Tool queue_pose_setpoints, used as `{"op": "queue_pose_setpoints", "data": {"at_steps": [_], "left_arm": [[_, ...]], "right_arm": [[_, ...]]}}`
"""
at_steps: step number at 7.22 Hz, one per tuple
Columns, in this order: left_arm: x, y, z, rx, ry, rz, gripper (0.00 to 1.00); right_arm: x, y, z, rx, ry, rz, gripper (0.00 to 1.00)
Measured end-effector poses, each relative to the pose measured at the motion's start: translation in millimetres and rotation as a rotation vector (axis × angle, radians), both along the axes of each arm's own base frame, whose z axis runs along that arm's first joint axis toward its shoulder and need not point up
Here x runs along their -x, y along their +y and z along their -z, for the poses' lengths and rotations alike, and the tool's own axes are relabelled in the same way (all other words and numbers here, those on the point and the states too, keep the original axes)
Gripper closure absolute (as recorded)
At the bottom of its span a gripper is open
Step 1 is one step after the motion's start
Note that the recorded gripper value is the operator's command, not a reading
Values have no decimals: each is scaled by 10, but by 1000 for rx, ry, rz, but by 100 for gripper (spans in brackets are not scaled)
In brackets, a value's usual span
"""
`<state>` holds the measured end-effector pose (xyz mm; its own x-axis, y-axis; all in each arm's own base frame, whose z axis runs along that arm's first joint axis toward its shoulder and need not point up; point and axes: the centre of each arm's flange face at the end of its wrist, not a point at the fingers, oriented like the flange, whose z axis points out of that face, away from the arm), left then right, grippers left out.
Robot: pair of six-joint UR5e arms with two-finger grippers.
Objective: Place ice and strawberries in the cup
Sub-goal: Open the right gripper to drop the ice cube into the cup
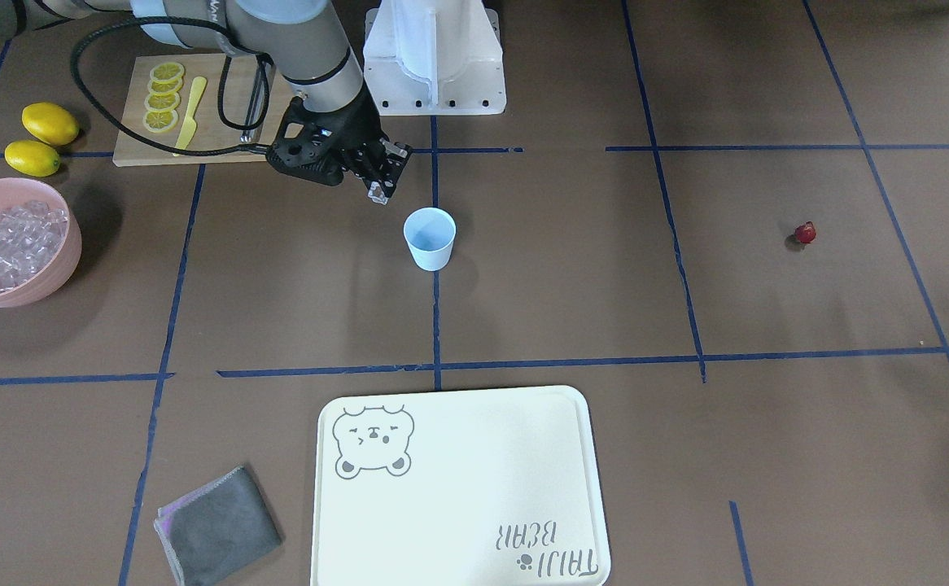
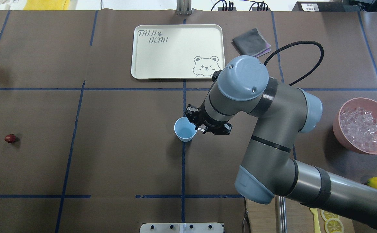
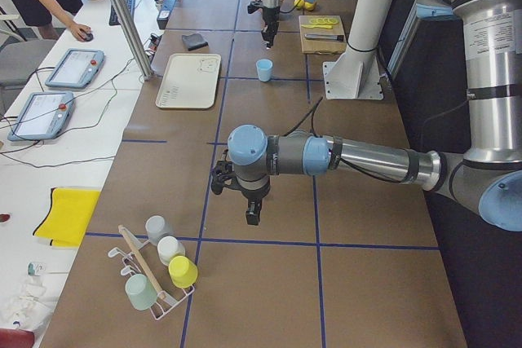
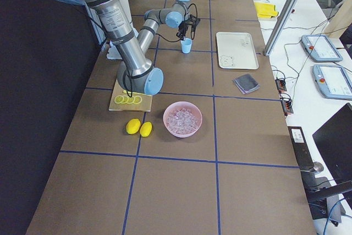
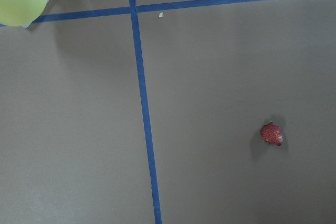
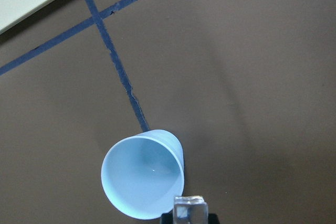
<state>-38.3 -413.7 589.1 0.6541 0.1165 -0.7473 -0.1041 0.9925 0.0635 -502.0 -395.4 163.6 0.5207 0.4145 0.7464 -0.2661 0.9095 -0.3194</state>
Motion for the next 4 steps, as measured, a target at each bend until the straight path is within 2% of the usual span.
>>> {"op": "queue_pose_setpoints", "data": {"at_steps": [2, 3, 4], "left_arm": [[-1, 0, 9, -1, 1, 0, 0], [-2, 1, 8, 0, 1, 0, 0], [-2, 1, 8, 0, 1, 0, 0]], "right_arm": [[311, -140, 35, -13, -2, -7, 86], [449, -223, -17, -22, -12, -14, 51], [526, -267, -63, -27, -17, -18, 25]]}}
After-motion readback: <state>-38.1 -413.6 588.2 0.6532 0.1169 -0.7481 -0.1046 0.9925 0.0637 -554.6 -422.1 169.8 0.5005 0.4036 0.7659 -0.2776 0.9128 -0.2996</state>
